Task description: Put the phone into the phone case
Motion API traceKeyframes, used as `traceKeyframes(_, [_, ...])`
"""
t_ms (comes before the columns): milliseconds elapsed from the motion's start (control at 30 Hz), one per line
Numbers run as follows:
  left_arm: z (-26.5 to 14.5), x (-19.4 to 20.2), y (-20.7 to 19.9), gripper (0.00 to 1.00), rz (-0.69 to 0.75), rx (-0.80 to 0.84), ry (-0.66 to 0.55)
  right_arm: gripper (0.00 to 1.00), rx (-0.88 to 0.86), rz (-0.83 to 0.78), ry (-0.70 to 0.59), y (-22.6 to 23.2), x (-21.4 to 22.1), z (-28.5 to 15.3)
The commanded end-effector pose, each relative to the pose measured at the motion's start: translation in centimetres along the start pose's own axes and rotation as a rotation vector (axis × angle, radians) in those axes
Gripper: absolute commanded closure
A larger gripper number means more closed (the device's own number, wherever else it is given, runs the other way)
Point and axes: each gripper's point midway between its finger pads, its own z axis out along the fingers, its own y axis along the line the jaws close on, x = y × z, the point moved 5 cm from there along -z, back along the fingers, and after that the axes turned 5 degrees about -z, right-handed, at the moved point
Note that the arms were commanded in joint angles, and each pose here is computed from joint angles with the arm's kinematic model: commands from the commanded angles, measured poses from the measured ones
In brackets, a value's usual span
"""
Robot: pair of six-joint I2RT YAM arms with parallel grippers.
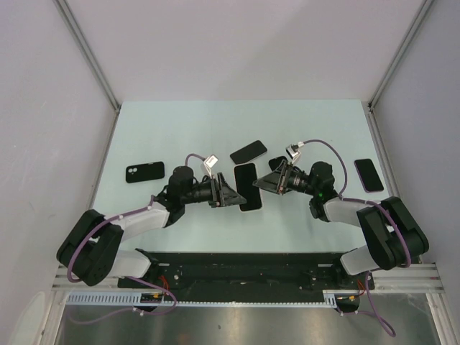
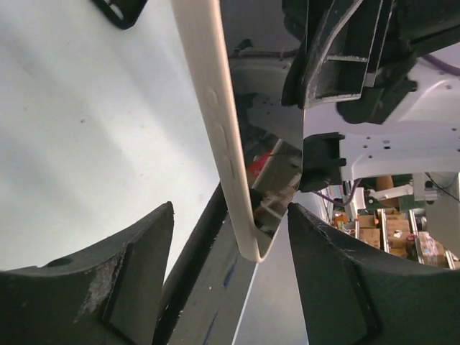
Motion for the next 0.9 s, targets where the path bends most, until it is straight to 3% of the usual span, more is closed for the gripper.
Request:
traceKeyframes(0, [-0.4, -0.6, -2.8, 0.31, 0.044, 0.141, -0.013, 1.00, -0.223, -0.067, -0.014, 5.2, -0.6, -0.6])
traceKeyframes(133, [-0.7, -0.5, -3.7, 0.35, 0.029, 0.198, -0.021, 1.00, -0.270, -0.062, 0.011, 5.9, 0.3, -0.5])
traceKeyframes(233, [-0.9, -0.6, -4.2, 0.44, 0.035, 0.219, -0.033, 1.00, -0.266, -0.046, 0.012, 5.2, 0.8, -0.8])
traceKeyframes(333, [-1.1, -0.8, -4.5, 0.68, 0.050, 0.222, -0.040, 0.98, -0.277, -0.044, 0.026, 5.0, 1.4, -1.0])
traceKeyframes(433, [-1.1, -0.8, -4.6, 0.84, 0.059, 0.222, -0.039, 0.80, -0.275, -0.059, 0.063, 4.6, 2.1, -1.2])
traceKeyframes(467, [-1.1, -0.9, -4.8, 0.92, 0.063, 0.225, -0.037, 0.69, -0.273, -0.060, 0.076, 4.5, 2.3, -1.2])
traceKeyframes(533, [-1.2, -0.8, -4.8, 0.99, 0.067, 0.228, -0.034, 0.60, -0.278, -0.085, 0.099, 4.5, 3.0, -1.6])
traceKeyframes(667, [-1.3, -1.0, -5.1, 1.00, 0.086, 0.223, -0.036, 0.42, -0.231, -0.093, 0.141, 3.2, 4.5, -2.4])
traceKeyframes(867, [-1.3, -1.6, -5.6, 1.00, 0.101, 0.199, -0.057, 0.41, -0.203, -0.099, 0.174, 2.5, 6.4, -3.4])
